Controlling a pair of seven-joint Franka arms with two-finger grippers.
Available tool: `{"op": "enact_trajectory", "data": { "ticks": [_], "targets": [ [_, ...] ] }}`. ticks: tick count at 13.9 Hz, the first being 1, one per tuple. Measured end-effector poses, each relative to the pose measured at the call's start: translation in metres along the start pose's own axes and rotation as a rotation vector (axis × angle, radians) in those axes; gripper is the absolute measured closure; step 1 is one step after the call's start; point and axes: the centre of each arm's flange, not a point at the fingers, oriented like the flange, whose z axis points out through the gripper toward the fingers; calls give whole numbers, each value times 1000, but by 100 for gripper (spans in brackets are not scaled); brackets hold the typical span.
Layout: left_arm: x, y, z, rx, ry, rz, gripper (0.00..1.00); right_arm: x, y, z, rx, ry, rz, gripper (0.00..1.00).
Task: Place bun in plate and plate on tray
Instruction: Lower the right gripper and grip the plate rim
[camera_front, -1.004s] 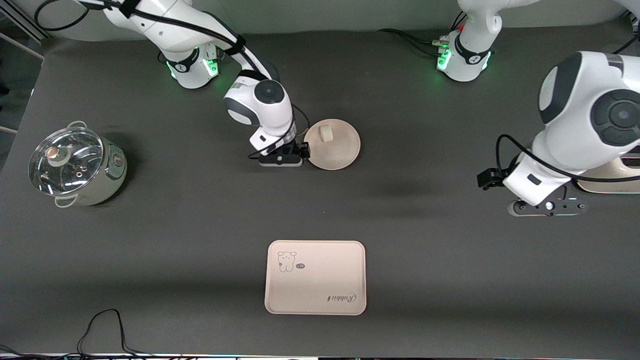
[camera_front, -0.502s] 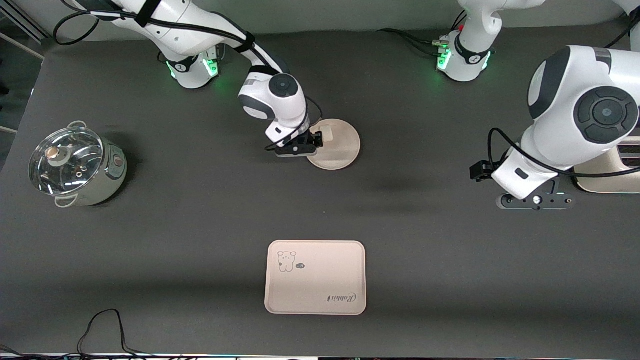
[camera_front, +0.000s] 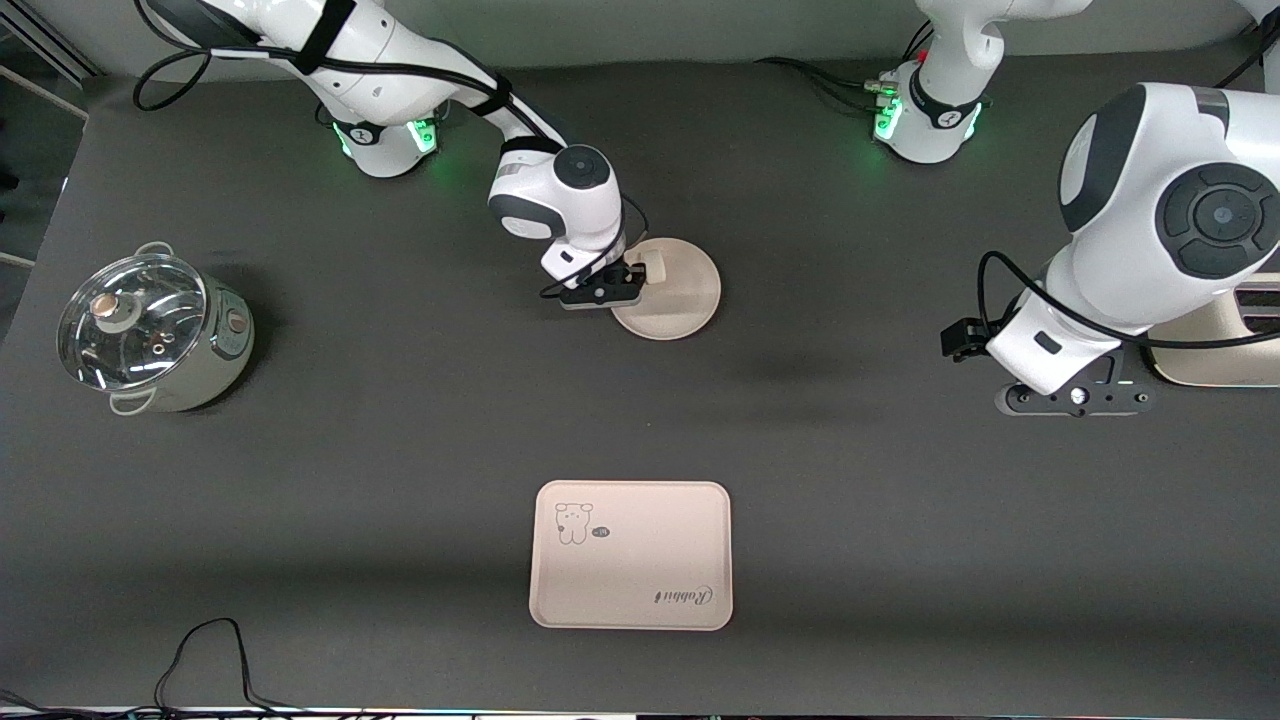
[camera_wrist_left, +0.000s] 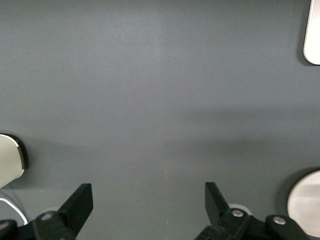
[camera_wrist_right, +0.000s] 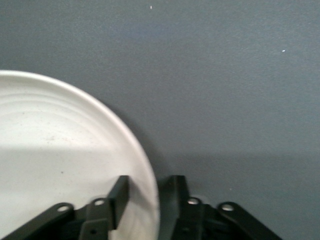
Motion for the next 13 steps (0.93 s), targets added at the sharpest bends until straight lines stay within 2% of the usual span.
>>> {"op": "enact_trajectory", "data": {
  "ticks": [2, 10, 13],
  "targets": [
    [0, -1, 0, 0, -1, -2, 0, 3, 0, -5, 4, 10, 2, 81],
    [1, 1, -5, -4, 13, 1, 0, 11, -3, -12, 16, 26, 20, 91],
    [1, 3, -13, -7, 27, 4, 0, 15, -3, -13, 19, 30, 27, 91]
  ]
}}
